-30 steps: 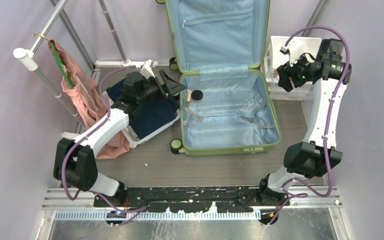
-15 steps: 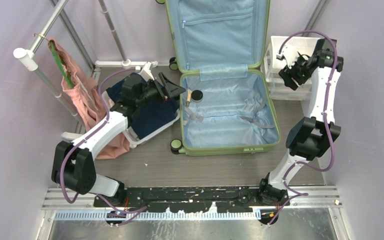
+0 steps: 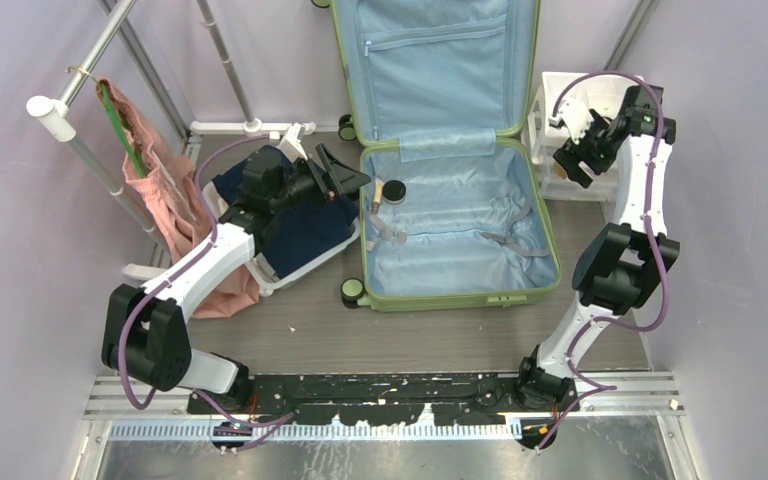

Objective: Open, take out, and arrange the luggage
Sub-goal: Place the personal item in the drawer, then close the drawer of the storage box.

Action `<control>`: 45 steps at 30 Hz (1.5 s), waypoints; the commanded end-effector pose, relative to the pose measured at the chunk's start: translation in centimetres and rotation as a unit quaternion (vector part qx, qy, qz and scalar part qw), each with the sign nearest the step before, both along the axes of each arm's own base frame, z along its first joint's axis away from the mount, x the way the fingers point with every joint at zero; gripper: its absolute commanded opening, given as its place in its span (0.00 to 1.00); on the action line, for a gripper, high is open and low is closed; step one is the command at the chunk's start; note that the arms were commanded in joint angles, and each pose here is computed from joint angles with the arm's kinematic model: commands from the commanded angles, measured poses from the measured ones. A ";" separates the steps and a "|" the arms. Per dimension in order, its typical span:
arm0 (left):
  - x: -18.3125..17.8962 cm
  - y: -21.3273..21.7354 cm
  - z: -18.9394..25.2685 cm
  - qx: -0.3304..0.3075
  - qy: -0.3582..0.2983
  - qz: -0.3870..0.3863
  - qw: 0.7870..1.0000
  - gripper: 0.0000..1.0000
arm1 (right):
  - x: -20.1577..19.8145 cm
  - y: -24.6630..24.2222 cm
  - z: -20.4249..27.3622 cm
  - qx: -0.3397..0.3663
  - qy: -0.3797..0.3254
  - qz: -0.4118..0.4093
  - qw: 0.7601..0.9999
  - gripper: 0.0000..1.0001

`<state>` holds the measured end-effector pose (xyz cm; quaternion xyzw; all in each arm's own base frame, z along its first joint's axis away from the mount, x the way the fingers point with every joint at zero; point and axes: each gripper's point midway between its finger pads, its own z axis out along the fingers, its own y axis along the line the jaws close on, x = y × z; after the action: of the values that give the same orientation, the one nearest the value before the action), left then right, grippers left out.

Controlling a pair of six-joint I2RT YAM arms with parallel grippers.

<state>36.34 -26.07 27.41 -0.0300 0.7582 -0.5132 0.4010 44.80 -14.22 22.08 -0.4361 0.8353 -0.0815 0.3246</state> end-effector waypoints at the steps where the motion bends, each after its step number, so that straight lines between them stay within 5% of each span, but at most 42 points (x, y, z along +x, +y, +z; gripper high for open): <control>1: -0.1 -0.2 3.1 -0.019 -0.038 -0.003 0.999 0.75 | -0.2 0.4 4.4 0.017 -0.055 -0.025 0.998 0.85; 7: -0.4 -0.2 3.7 -0.018 -0.038 -0.005 0.999 0.75 | -1.0 2.0 8.4 0.089 -0.094 -0.071 0.989 0.86; 16: -1.2 0.5 4.2 -0.012 -0.049 0.004 0.999 0.75 | -6.6 9.0 10.2 0.300 -0.087 -0.099 0.945 0.92; 25: -1.5 1.6 4.5 -0.015 -0.073 0.015 0.997 0.75 | -8.2 7.0 4.3 0.310 -0.083 -0.247 0.914 0.86; 28: -1.5 2.2 4.5 -0.023 -0.075 0.021 0.997 0.76 | -8.2 4.9 3.1 0.314 -0.080 -0.303 0.896 0.75; 35: -2.1 3.3 4.4 -0.003 -0.085 0.032 0.996 0.76 | -8.6 0.6 -0.2 0.288 -0.073 -0.369 0.881 0.27; 45: -1.9 4.0 4.5 0.005 -0.090 0.041 0.995 0.77 | -5.1 -2.6 -2.9 0.264 -0.091 -0.381 0.881 0.16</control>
<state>34.28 -22.56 30.65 -0.0231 0.7328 -0.4961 0.4651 36.74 -14.68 17.16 0.0292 0.9163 0.0225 0.3987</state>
